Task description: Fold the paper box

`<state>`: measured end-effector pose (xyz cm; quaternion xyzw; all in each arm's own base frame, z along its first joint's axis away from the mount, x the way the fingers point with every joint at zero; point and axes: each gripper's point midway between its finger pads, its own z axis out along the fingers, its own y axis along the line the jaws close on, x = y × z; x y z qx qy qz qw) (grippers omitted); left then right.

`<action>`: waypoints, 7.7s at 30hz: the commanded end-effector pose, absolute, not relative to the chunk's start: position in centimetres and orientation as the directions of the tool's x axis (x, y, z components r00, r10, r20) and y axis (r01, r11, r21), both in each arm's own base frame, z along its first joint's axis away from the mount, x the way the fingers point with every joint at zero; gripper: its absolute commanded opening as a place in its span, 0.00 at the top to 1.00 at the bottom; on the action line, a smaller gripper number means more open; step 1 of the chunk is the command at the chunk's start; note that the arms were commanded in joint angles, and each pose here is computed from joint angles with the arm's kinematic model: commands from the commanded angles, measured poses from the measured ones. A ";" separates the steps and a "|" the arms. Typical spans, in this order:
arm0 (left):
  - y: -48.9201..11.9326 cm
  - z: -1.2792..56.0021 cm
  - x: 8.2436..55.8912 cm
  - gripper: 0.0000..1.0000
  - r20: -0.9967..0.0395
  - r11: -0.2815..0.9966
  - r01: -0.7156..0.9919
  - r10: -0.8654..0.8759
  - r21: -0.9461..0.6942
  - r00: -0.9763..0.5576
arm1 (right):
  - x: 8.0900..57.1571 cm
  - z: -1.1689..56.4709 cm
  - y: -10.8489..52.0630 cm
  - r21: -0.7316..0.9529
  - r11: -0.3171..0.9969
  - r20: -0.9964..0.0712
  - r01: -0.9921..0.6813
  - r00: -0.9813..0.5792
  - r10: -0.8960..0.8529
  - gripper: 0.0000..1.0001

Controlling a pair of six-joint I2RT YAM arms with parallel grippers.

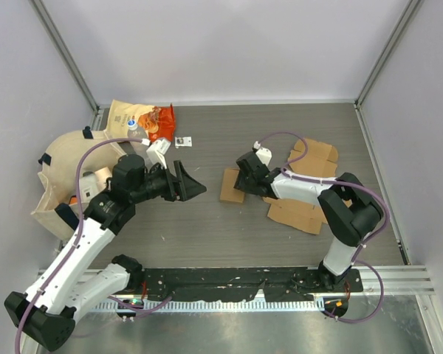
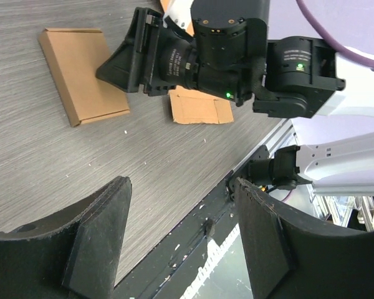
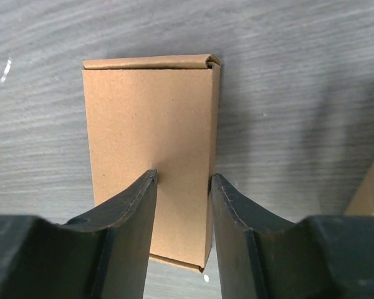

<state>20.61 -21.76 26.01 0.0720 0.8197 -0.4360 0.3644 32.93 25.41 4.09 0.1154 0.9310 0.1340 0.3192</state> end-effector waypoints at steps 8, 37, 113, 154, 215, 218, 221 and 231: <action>-21.9 26.7 20.6 0.29 -0.691 0.600 0.479 -0.180 -0.641 -0.700 | 44.6 3.9 26.1 0.343 0.928 -0.666 0.146 -0.659 0.350 0.57; -27.2 20.4 24.8 0.22 -0.673 0.715 0.423 -0.090 -0.556 -0.734 | 58.3 22.0 20.0 0.149 0.989 -0.844 0.012 -0.520 0.134 0.26; -22.3 26.7 34.5 0.00 -0.890 0.802 0.527 -0.013 -0.281 -0.455 | 35.4 18.7 26.9 0.667 0.464 -0.744 -0.583 -0.558 0.368 0.99; -24.9 7.4 31.4 0.65 -0.600 0.931 0.057 -0.185 -0.361 -0.778 | 30.7 10.9 10.2 0.772 0.605 -0.568 0.196 -0.215 0.794 0.99; -23.3 20.5 31.9 0.36 -0.855 0.886 0.355 -0.081 -0.297 -0.513 | 36.3 11.5 24.7 0.481 0.563 -0.705 -0.672 -0.678 -0.207 0.99; -24.3 23.7 32.1 0.29 -0.862 0.856 0.379 -0.139 -0.352 -0.487 | 36.2 12.1 24.5 0.429 0.590 -0.704 -0.684 -0.662 -0.256 0.99; -26.4 26.0 32.8 0.35 -0.873 0.806 0.441 -0.182 -0.396 -0.452 | 35.4 12.8 24.9 0.415 0.573 -0.711 -0.706 -0.645 -0.279 0.99; -28.5 19.2 39.2 0.83 -0.769 0.905 0.201 -0.181 -0.374 -0.613 | 34.1 15.1 25.9 0.360 0.504 -0.793 -0.785 -0.542 -0.278 0.99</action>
